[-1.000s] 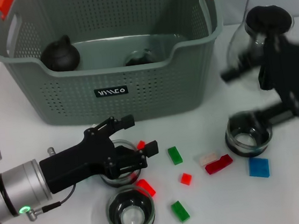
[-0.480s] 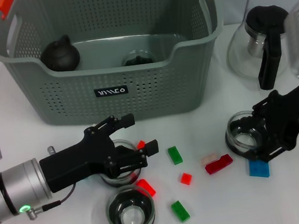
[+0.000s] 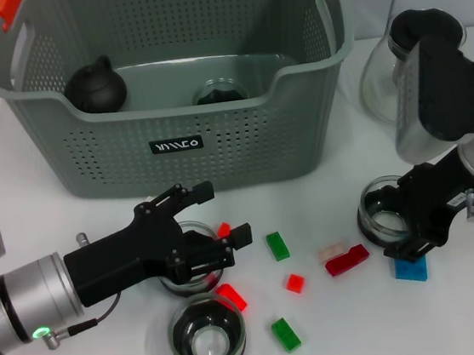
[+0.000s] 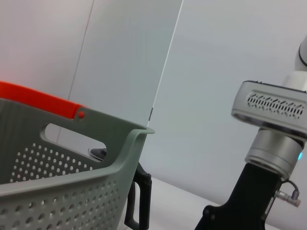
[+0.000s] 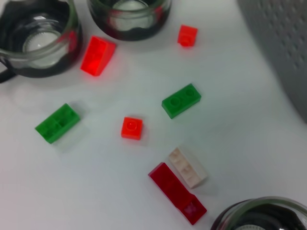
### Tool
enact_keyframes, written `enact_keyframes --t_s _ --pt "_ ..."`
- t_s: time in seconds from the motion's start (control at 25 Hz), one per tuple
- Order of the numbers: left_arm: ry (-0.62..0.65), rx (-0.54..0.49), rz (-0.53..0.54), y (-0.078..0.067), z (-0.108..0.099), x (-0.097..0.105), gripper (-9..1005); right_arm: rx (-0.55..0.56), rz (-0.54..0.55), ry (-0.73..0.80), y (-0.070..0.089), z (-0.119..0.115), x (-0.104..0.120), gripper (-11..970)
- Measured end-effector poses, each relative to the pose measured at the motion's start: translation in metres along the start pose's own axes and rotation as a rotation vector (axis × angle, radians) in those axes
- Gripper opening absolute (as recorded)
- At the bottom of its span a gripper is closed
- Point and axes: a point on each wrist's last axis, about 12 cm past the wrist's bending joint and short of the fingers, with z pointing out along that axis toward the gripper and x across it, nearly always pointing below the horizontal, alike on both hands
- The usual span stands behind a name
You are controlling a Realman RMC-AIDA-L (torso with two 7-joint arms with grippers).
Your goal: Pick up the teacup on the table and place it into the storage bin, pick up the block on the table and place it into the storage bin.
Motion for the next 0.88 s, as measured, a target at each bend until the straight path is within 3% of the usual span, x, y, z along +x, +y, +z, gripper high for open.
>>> enact_keyframes --t_s 0.36,0.88 --pt "0.0 0.0 0.001 0.0 0.0 0.0 923 0.013 -0.014 0.022 -0.002 0.017 -0.003 767" --pt "0.005 -0.013 -0.002 0.001 -0.001 0.001 923 0.002 -0.068 0.059 0.003 0.029 -0.007 414"
